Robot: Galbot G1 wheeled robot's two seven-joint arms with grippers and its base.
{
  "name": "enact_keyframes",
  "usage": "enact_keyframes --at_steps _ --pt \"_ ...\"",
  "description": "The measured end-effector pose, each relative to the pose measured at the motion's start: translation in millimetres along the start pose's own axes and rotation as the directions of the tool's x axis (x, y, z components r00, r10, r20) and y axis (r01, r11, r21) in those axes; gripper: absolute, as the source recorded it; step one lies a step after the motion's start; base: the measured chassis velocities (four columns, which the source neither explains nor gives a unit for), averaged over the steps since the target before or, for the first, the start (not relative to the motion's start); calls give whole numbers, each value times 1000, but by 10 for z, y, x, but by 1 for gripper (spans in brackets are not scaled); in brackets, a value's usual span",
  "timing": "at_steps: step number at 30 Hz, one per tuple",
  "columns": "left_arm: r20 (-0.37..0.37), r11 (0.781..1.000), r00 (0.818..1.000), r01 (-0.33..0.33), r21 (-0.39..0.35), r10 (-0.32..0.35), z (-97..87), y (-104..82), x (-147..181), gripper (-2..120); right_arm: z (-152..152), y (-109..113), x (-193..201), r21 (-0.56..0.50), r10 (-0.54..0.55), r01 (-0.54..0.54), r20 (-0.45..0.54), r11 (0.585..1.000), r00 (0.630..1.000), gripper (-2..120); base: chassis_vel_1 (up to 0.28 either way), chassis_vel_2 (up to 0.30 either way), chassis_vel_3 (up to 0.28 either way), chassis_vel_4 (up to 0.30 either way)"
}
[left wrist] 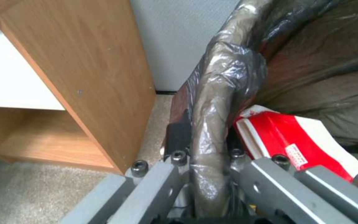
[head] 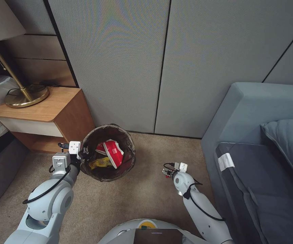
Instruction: Pick up the trash bin, then pick up the garbage from the floor and place it into the trash bin.
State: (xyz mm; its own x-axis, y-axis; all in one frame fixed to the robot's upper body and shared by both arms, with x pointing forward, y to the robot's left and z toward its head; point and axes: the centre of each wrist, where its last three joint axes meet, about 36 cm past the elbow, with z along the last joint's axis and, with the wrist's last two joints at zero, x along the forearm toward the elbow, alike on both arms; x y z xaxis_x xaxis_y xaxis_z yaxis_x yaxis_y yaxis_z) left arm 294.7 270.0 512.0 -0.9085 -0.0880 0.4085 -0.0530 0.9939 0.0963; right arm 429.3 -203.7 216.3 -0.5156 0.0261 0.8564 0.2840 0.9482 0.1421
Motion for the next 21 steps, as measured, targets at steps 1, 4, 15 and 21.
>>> enact_keyframes --at_steps 1,4,15,21 --pt "0 1000 1000 0 0 0 0 0 0 0 0 0 0 0 0 0 0 1000 1000 100 0 0 0 0" --pt "-3 1000 1000 1 2 -1 8 1 -6 0 14 -1 -41 6 5 -5 1 1000 1000 100 0 0 0 0" --pt "-2 1000 1000 2 0 -2 6 10 -17 0 124 -36 -81 16 21 -21 -3 1000 1000 100 0 0 0 0" --pt "-1 1000 1000 2 0 -2 4 11 -25 0 217 -66 -73 13 26 -26 -13 1000 1000 100 0 0 0 0"
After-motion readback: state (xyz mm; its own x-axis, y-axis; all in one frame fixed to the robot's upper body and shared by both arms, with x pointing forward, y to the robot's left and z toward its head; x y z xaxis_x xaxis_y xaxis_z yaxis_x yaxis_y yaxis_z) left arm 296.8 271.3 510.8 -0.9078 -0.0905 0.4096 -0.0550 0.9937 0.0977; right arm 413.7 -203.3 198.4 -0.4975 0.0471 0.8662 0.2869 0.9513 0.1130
